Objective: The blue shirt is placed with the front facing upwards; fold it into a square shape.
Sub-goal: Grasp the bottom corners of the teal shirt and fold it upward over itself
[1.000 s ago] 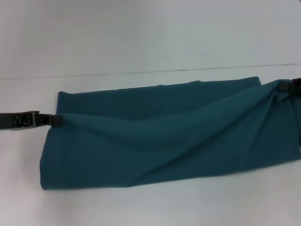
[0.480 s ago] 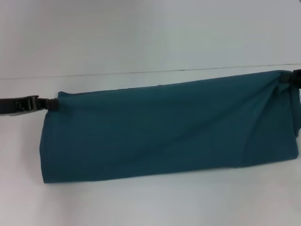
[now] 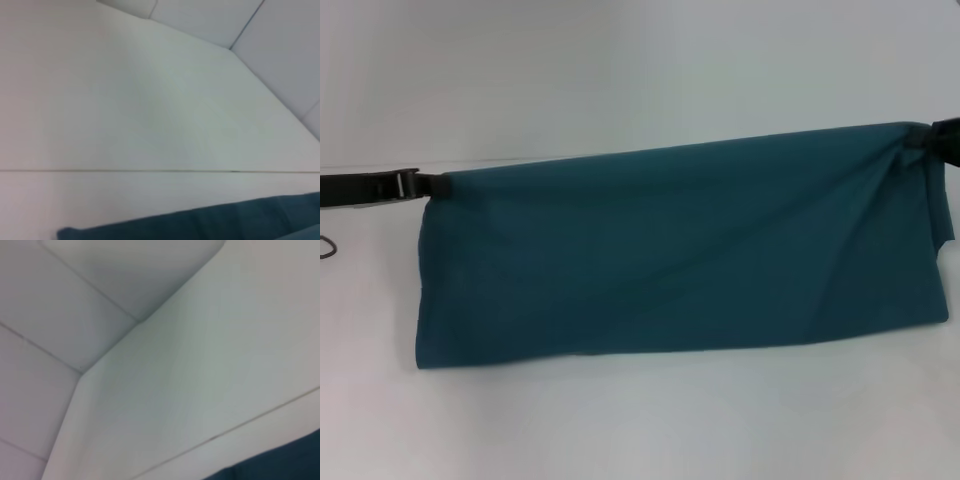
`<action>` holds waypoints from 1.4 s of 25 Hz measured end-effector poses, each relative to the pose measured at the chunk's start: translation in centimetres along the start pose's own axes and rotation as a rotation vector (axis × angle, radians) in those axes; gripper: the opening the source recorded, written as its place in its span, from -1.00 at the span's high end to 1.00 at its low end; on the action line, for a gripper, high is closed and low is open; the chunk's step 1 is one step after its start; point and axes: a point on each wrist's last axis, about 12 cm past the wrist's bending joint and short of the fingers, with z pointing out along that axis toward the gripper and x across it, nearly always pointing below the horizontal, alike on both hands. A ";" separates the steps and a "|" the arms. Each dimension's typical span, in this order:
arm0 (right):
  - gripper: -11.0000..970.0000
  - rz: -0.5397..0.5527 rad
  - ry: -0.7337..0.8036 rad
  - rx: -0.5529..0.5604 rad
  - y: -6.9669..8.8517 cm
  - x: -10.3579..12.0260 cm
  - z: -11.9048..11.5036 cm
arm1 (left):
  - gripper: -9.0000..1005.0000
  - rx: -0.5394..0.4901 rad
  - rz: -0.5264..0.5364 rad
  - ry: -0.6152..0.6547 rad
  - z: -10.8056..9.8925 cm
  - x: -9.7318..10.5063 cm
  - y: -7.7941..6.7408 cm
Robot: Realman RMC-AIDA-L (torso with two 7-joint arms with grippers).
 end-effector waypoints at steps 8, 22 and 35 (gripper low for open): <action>0.86 0.000 -0.037 0.046 0.1 0.2 1.8 | 0.95 -0.058 0.039 -0.022 1.8 -0.4 -0.2; 0.86 -0.058 -0.097 0.158 0.6 0.7 5.7 | 0.90 -0.158 0.091 -0.080 3.6 -0.6 -0.3; 0.34 -0.122 -0.134 0.218 1.0 1.9 7.5 | 0.56 -0.266 0.141 -0.138 4.7 0.8 -0.4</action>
